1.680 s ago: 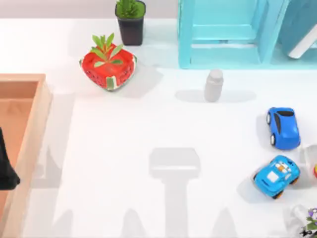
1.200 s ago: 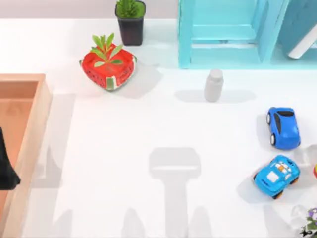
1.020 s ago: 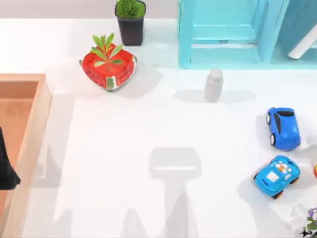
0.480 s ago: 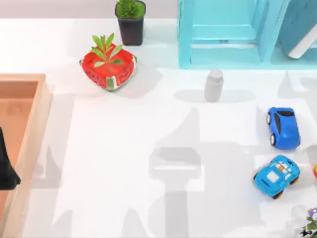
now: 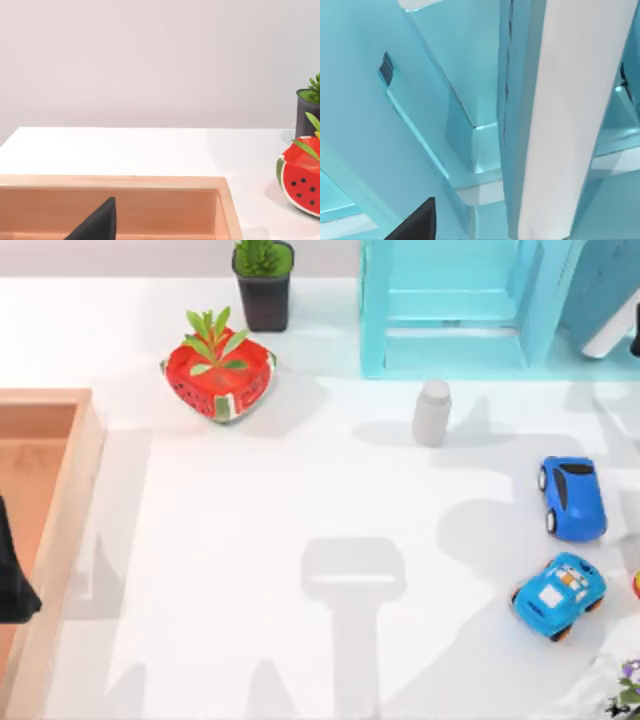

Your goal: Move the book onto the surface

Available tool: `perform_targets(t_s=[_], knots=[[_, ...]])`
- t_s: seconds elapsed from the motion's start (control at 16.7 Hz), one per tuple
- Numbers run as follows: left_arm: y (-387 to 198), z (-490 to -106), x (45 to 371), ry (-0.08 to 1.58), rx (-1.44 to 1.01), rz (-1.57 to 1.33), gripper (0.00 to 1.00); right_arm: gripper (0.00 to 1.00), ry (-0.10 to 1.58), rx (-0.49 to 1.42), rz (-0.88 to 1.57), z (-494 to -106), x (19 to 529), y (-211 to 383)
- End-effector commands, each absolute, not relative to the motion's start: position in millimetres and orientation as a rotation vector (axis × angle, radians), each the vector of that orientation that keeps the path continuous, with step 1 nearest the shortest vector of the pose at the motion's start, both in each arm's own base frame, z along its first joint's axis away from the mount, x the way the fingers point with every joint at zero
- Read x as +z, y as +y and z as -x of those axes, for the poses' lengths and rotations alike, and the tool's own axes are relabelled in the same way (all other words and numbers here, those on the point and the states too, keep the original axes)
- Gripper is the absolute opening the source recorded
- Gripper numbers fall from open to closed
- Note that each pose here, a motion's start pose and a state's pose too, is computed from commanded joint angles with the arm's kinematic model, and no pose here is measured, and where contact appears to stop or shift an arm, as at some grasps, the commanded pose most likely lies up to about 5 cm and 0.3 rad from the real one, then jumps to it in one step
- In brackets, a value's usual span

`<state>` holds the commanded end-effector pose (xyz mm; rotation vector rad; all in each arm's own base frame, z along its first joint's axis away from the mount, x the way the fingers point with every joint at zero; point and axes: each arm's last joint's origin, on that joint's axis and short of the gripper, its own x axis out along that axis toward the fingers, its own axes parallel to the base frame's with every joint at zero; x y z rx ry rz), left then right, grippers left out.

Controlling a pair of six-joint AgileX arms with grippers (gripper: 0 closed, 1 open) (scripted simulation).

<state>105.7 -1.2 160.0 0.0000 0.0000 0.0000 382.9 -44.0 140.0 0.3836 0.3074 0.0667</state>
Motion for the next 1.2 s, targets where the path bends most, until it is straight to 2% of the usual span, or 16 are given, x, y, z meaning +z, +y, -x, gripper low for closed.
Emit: perform_targets(t_s=[0.54,0.84,1.2], knots=[[-1,-106,160,0.0,0.0,0.0,1.0,1.0,0.314,0.069,-0.39,-392,139,-44],[-1,-106,160,0.0,0.0,0.0,1.0,1.0,0.32,0.067,-0.391,-432,139,-42],[-1,-106,160,0.0,0.0,0.0,1.0,1.0,0.32,0.07,-0.392,-477,108,-32]])
